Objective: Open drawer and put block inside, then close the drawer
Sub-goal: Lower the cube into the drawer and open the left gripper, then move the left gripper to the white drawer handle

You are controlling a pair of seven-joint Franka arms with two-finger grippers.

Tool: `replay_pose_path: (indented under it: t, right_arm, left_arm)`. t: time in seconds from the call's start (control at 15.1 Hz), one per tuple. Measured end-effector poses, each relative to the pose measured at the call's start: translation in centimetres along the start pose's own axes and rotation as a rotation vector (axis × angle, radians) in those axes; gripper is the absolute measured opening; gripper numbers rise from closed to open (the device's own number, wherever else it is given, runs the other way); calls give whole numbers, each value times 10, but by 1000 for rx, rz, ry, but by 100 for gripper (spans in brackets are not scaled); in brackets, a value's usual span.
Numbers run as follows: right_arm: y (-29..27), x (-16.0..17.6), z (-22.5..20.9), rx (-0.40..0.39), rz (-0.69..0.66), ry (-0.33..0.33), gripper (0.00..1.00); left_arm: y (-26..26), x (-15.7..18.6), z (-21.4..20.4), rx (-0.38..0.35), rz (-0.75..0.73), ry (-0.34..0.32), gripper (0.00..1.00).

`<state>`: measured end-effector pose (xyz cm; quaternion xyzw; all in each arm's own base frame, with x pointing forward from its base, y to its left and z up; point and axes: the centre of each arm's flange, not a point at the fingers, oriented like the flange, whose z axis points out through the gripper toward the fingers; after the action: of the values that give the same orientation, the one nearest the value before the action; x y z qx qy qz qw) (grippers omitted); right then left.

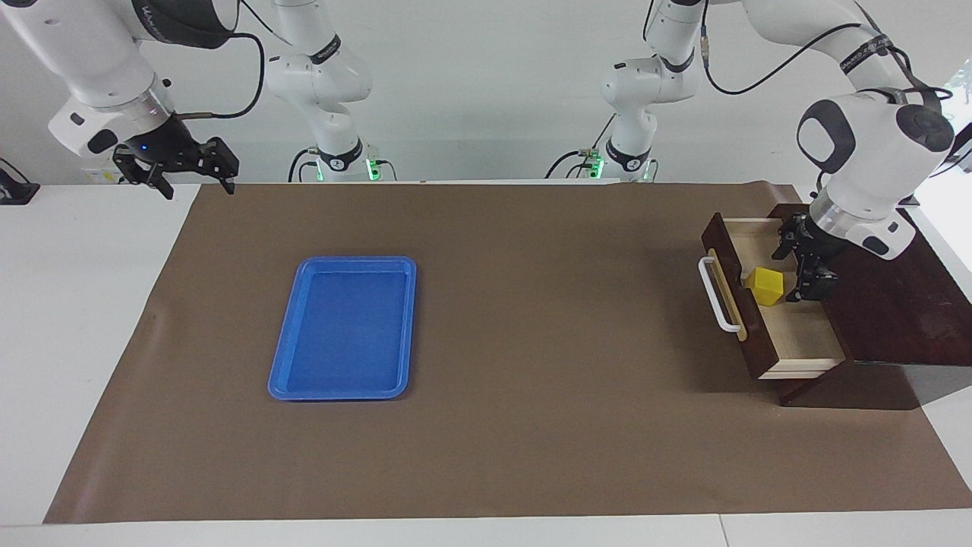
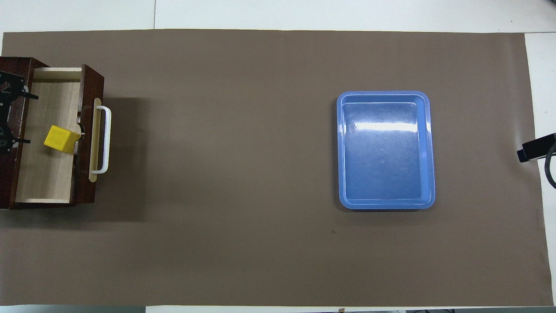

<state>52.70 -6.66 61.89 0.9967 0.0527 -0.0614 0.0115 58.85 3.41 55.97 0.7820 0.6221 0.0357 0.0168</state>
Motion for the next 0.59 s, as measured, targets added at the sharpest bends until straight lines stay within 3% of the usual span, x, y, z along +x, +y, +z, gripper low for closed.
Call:
replay_pose_path:
  t: [0.2, 0.4, 0.59]
  right_arm:
    - [0, 0, 0, 0, 0, 0, 100]
    - [0, 0, 0, 0, 0, 0, 100]
    - [0, 0, 0, 0, 0, 1, 100]
  left_arm:
    - [1, -36, -33, 2, 76, -6, 100]
    - [4, -76, -43, 10, 276, -15, 100]
    - [4, -86, -46, 8, 490, -17, 100]
